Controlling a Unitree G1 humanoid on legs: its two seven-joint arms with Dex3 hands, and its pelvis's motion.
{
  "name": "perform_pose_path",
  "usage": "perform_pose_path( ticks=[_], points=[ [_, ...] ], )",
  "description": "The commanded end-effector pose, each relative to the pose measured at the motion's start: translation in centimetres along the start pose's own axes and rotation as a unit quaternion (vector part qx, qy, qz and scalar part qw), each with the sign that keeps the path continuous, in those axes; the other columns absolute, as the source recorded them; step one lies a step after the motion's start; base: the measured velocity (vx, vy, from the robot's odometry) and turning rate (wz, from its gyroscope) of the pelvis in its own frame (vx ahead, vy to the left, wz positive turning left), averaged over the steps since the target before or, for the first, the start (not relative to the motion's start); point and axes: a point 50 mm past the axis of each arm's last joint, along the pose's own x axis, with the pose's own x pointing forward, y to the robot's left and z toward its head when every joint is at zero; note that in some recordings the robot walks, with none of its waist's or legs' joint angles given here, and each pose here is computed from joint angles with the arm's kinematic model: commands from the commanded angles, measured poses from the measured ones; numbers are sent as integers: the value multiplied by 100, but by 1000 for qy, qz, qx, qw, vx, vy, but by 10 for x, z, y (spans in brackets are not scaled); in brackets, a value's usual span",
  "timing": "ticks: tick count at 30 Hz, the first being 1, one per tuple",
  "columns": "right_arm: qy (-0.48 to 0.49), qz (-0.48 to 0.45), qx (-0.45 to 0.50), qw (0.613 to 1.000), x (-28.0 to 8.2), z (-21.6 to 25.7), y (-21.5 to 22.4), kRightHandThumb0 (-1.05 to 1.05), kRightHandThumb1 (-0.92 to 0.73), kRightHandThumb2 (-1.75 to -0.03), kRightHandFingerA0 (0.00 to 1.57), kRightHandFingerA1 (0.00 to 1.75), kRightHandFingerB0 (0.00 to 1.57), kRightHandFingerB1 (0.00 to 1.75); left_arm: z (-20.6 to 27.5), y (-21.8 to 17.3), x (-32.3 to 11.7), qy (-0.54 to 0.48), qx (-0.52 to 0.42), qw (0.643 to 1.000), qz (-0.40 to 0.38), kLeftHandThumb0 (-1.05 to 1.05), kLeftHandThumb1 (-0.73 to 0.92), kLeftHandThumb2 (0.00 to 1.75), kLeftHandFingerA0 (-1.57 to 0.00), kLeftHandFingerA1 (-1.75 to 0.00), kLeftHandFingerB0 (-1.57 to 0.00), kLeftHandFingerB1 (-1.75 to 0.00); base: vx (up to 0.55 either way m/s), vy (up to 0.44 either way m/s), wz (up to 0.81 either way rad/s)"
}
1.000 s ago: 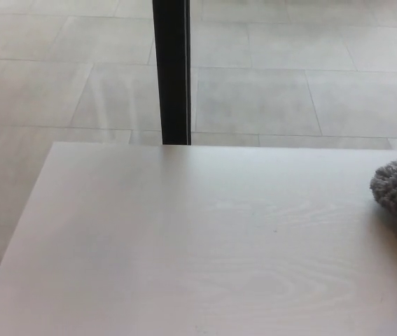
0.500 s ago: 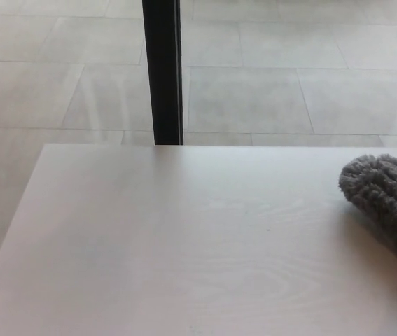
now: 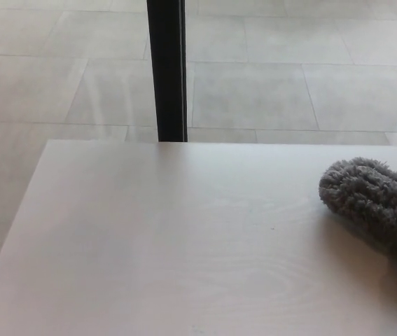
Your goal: The robot uses its right hand to pick up the duster kept in the middle of the desk and use it to wipe the desk by swiping its surface twice
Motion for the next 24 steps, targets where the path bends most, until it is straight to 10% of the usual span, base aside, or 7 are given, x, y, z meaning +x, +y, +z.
perform_pose_path(
  ticks=[1, 4, 5, 10, 17, 21, 24],
  points=[
    [1, 45, 15, 999, -15, -33, -20, -105, -69, -62, 0, 0, 0, 0, 3, 6, -2, -5, 9, 1000, 1, -55, 76, 63, -58, -62, -49, -47, 0, 0, 0],
    [2, 21, 33, 999, -26, -44, -34, -104, -60, -102, 0, 24, 0, 0, 1, 12, -4, -1, 14, 1000, 8, -55, 75, 62, -61, -61, -50, -46, 0, 0, 0],
    [-1, 5, 49, 999, -32, -49, -40, -105, -72, -64, 0, 0, 0, 0, 1, 12, -4, -2, 18, 1000, 9, -55, 75, 62, -61, -62, -50, -47, 0, 0, 0],
    [14, -48, 95, 994, -54, -70, -62, -105, -61, -104, 0, 28, 0, 0, 1, 15, -5, -2, 7, 1000, 11, -55, 73, 62, -58, -61, -49, -48, 0, 0, 0],
    [60, -166, 233, 956, -95, -128, -79, -105, -78, -68, 0, 0, 0, 0, 0, 18, -6, 2, 15, 1000, 12, -57, 73, 61, -56, -59, -49, -47, 0, 0, 0],
    [149, -255, 364, 883, -126, -180, -68, -105, -58, -103, 0, 55, 0, 41, 0, 16, -6, 1, 26, 1000, 7, -58, 73, 61, -57, -59, -47, -47, 0, 0, 0],
    [196, -316, 619, 692, -154, -224, -41, -102, -60, -98, 0, 64, 0, 45, 1, 18, -7, -2, 22, 1000, 5, -59, 57, 97, -50, -66, -38, -58, 0, 0, 0]
  ],
)
